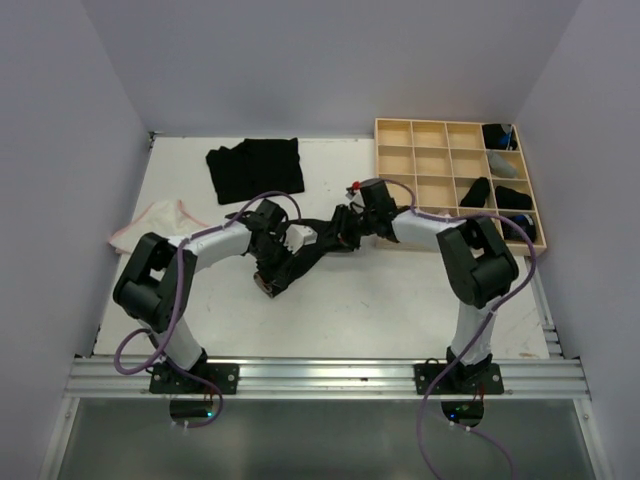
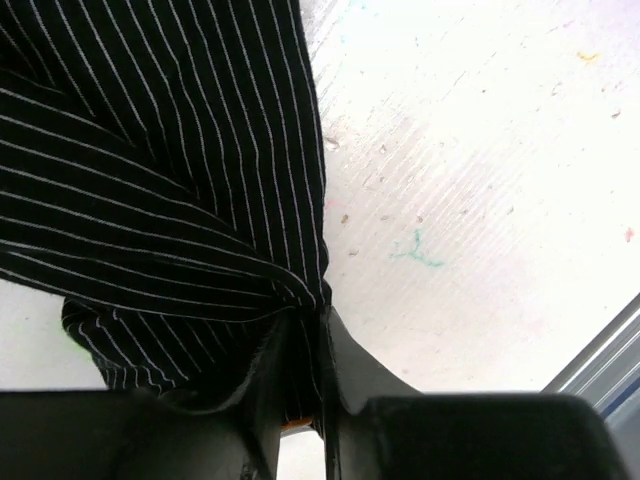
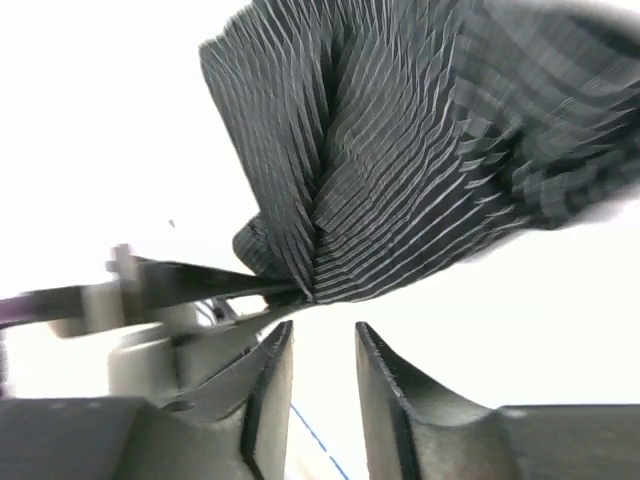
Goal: Roll the underwear
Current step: Fold the underwear
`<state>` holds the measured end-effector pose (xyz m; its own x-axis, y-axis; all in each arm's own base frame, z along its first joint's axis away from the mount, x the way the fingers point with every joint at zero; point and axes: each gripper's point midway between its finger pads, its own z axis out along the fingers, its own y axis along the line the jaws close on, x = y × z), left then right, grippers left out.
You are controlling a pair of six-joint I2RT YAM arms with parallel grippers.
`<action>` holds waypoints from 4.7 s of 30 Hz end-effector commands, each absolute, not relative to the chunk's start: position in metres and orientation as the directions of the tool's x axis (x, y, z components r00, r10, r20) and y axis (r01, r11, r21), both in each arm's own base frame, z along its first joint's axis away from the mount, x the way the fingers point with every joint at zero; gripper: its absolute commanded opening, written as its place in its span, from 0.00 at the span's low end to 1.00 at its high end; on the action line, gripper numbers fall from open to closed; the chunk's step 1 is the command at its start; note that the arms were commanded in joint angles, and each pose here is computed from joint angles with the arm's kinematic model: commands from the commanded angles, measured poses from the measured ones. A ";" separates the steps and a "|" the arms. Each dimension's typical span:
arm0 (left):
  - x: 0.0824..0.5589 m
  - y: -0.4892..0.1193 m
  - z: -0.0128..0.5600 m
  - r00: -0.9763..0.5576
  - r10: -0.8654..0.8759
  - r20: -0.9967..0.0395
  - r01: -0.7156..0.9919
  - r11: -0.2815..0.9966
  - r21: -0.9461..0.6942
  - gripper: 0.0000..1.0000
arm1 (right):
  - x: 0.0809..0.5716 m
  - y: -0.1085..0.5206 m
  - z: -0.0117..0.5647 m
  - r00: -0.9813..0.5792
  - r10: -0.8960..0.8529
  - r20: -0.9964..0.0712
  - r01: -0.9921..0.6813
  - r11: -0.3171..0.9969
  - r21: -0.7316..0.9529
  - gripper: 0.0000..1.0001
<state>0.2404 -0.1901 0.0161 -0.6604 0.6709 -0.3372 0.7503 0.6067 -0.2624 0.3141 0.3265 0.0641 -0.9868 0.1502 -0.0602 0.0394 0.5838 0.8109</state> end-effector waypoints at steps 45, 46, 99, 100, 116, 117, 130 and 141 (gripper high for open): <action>0.234 -0.068 -0.035 0.273 0.959 0.071 0.949 -0.281 0.141 0.15 | 0.369 0.282 0.115 -0.681 -0.457 -0.573 -0.733 0.437 0.522 0.81; 0.235 -0.068 -0.035 0.274 0.959 0.070 0.950 -0.281 0.138 0.16 | 0.372 0.283 0.106 -0.692 -0.467 -0.550 -0.722 0.439 0.535 0.81; 0.240 -0.086 -0.029 0.271 0.962 -0.003 0.955 -0.269 0.129 0.18 | 0.281 0.302 0.070 -0.302 -0.669 -0.679 -0.895 -0.046 0.443 0.22; 0.241 -0.087 -0.029 0.270 0.963 -0.005 0.955 -0.267 0.130 0.18 | 0.264 0.298 0.064 -0.255 -0.696 -0.671 -0.891 -0.099 0.442 0.20; 0.237 -0.088 -0.028 0.276 0.961 -0.016 0.954 -0.272 0.122 0.23 | 0.280 0.297 0.122 -0.340 -0.584 -0.737 -0.905 -0.010 0.425 0.34; 0.236 -0.087 -0.028 0.276 0.961 -0.015 0.955 -0.272 0.119 0.24 | 0.286 0.298 0.123 -0.331 -0.574 -0.749 -0.919 0.014 0.395 0.38; 0.234 -0.087 -0.030 0.275 0.961 -0.022 0.956 -0.271 0.114 0.27 | 0.340 0.341 0.100 -0.630 -0.416 -0.656 -0.777 0.316 0.545 0.34; 0.232 -0.087 -0.023 0.264 0.964 -0.028 0.958 -0.259 0.125 0.28 | 0.273 0.322 -0.001 -0.664 -0.655 -0.360 -0.706 0.390 0.592 0.27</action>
<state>0.2973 -0.1152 0.0129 0.3116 0.9501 -0.0143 0.8784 -0.2823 0.3856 0.2836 0.3403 0.0215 -0.6633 -0.5913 -0.4586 -0.7197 0.3364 0.6073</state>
